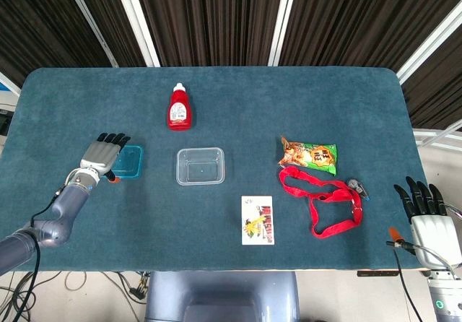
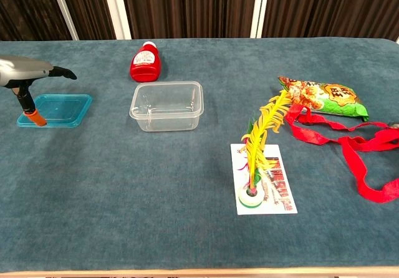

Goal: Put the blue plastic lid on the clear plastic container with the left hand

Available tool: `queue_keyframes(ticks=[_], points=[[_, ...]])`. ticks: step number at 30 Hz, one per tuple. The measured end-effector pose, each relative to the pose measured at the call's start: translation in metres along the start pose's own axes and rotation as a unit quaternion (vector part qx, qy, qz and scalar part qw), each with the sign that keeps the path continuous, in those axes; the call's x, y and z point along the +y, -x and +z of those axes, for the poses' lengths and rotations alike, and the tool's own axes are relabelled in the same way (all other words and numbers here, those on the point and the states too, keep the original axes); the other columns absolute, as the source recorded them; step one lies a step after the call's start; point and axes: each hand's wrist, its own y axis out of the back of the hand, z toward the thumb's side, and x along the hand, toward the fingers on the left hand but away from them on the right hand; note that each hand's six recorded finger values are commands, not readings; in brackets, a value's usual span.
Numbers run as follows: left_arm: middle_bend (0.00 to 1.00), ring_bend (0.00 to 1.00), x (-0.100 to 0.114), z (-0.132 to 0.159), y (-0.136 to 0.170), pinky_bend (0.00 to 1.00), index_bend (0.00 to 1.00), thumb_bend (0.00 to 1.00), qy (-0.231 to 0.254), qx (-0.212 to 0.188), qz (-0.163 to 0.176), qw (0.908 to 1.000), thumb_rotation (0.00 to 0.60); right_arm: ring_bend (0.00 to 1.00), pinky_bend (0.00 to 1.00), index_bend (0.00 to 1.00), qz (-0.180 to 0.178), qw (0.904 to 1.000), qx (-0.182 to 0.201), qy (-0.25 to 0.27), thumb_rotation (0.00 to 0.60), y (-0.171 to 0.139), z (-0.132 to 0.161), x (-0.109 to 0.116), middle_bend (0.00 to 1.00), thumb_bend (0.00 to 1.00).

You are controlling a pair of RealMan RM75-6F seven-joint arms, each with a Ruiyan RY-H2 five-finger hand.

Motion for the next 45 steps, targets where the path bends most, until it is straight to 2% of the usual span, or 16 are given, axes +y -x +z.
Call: queue_keyframes(ticks=[15, 45], points=[[0.09, 0.00, -0.007, 0.007, -0.007, 0.01, 0.00, 0.05, -0.011, -0.001, -0.010, 0.9999, 0.600, 0.03, 0.00, 0.14, 0.002, 1.0000, -0.001, -0.001, 0.600, 0.000, 0.000, -0.001, 0.00, 0.27], [0.13, 0.00, -0.012, 0.006, -0.018, 0.01, 0.00, 0.06, -0.014, 0.008, -0.022, 0.9996, 0.600, 0.03, 0.00, 0.14, 0.002, 1.0000, -0.005, -0.001, 0.600, 0.000, -0.002, -0.001, 0.00, 0.27]])
